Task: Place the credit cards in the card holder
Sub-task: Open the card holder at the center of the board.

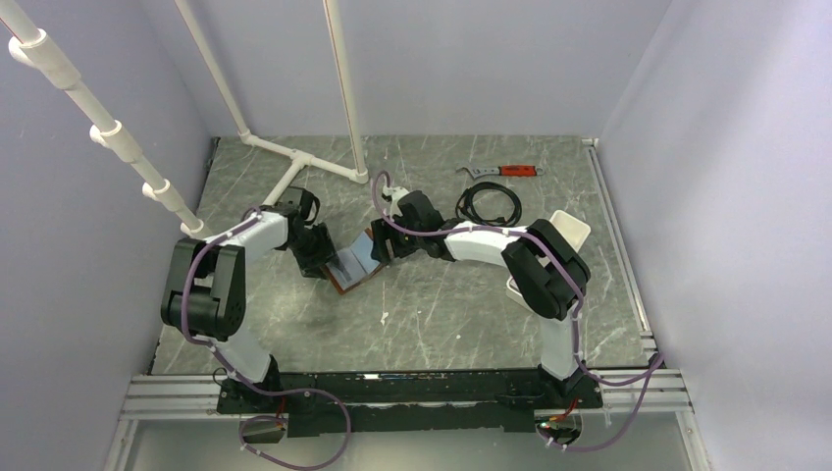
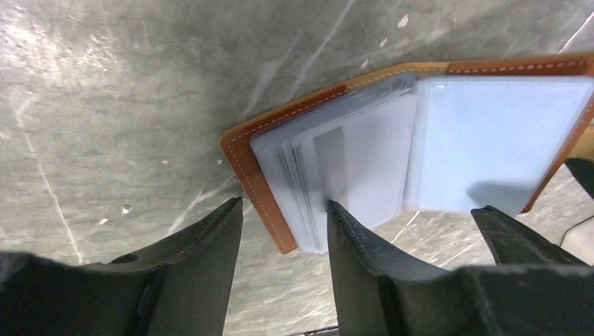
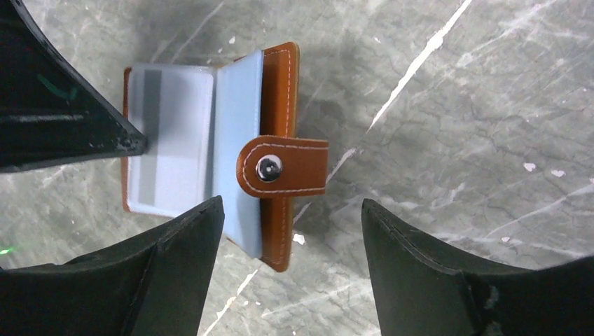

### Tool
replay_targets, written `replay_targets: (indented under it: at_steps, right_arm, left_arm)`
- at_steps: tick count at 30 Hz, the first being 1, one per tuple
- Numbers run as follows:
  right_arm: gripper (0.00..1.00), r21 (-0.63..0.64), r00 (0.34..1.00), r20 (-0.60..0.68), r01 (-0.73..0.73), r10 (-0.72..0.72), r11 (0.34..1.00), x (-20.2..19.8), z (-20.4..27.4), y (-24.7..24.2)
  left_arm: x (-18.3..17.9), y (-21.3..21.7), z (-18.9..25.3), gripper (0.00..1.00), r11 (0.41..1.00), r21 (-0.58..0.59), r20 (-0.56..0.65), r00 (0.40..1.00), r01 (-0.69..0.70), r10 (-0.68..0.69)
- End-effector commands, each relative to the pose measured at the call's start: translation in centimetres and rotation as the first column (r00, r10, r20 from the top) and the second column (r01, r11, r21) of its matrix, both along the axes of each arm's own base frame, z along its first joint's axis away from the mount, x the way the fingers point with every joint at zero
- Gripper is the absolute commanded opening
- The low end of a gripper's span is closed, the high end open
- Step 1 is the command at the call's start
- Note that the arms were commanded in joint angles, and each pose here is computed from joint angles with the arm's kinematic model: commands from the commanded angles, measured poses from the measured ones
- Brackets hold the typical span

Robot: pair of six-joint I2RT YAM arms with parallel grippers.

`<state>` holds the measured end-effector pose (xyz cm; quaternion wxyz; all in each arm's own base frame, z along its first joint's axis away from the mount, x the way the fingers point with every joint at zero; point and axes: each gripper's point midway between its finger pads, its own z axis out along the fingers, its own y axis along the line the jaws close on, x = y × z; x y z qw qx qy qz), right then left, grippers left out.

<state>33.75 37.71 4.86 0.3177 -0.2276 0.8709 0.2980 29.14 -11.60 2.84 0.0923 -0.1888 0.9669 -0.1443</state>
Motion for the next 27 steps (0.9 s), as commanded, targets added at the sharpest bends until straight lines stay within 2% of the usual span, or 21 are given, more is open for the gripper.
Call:
replay_targets:
  at_steps: [1,4,7,12,22,27]
  right_arm:
    - [0.75,0.015,0.999,0.052,0.003,-0.004,1.000,0.8,3.6,0.0]
    - [0.75,-0.010,0.999,0.029,0.029,-0.029,1.000,1.3,4.2,-1.2]
    - [0.76,0.027,0.999,-0.016,0.039,-0.038,0.999,1.4,5.1,-1.6]
    - [0.76,0.074,0.996,-0.084,-0.008,0.014,0.997,0.4,5.7,-0.5]
    - [0.81,0.046,0.993,-0.109,-0.037,0.042,0.998,0.5,3.7,1.9]
    - [0.75,-0.020,0.994,-0.107,0.017,-0.019,1.000,0.7,2.1,1.9]
  left_arm:
    - [0.4,1.4,-0.6,0.52,0.999,0.042,-0.011,1.000,-0.011,0.012]
    - [0.5,1.7,-0.8,0.51,0.999,0.048,-0.012,1.000,-0.002,0.002]
    - [0.8,2.0,-0.5,0.49,0.998,0.068,-0.008,1.000,0.015,-0.014]
    - [1.4,2.6,0.2,0.46,0.994,0.105,0.009,0.999,0.038,-0.039]
    - [1.1,2.9,0.1,0.38,0.990,0.121,-0.014,0.997,0.075,-0.074]
    - [0.9,2.8,0.0,0.35,0.990,0.115,-0.023,0.997,0.079,-0.077]
